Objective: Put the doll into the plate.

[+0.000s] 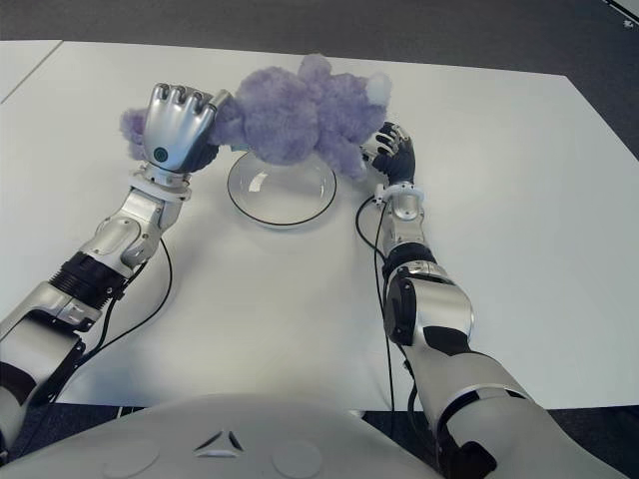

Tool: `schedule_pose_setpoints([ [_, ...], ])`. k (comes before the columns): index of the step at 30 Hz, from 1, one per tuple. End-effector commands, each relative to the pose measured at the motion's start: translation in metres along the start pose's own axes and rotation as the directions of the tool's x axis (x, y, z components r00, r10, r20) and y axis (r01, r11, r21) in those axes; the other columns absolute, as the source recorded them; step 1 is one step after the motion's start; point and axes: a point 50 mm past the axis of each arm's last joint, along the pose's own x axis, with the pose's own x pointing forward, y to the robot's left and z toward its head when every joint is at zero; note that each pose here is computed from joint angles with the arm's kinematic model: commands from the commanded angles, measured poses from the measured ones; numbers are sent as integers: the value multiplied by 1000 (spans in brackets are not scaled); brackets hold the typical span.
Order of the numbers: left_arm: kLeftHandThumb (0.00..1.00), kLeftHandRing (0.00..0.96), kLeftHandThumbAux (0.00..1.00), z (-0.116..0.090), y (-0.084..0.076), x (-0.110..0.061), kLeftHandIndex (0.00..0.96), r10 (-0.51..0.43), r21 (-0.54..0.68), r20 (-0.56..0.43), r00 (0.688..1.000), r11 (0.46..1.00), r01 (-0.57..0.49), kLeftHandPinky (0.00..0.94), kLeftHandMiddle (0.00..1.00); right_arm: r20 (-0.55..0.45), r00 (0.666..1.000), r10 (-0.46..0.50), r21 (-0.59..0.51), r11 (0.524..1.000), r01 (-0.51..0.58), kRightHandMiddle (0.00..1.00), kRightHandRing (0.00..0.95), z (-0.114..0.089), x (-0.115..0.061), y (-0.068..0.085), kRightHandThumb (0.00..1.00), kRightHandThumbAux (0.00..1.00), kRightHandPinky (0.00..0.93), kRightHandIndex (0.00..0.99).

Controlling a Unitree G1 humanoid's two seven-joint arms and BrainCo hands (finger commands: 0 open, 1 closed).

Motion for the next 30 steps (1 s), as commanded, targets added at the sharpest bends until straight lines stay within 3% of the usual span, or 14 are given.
schedule_pose_setpoints([
  [1, 689, 869, 716, 4, -8, -11, 438, -28, -46, 31, 999, 999, 29, 878, 869, -452, 892, 30, 21, 1000, -22, 212, 184, -108, -72, 13, 60, 919, 192, 230],
  [16, 691, 845, 715, 10, -14, -20, 439, -69, -141, 58, 996, 987, 77, 852, 839, -448, 894, 32, 22, 999, -25, 216, 191, -108, -73, 14, 66, 927, 210, 230],
  [30, 687, 827, 711, 10, -16, -25, 439, 41, -75, 64, 997, 997, -36, 830, 822, -452, 892, 26, 27, 1000, -15, 228, 206, -108, -73, 13, 75, 924, 223, 256],
])
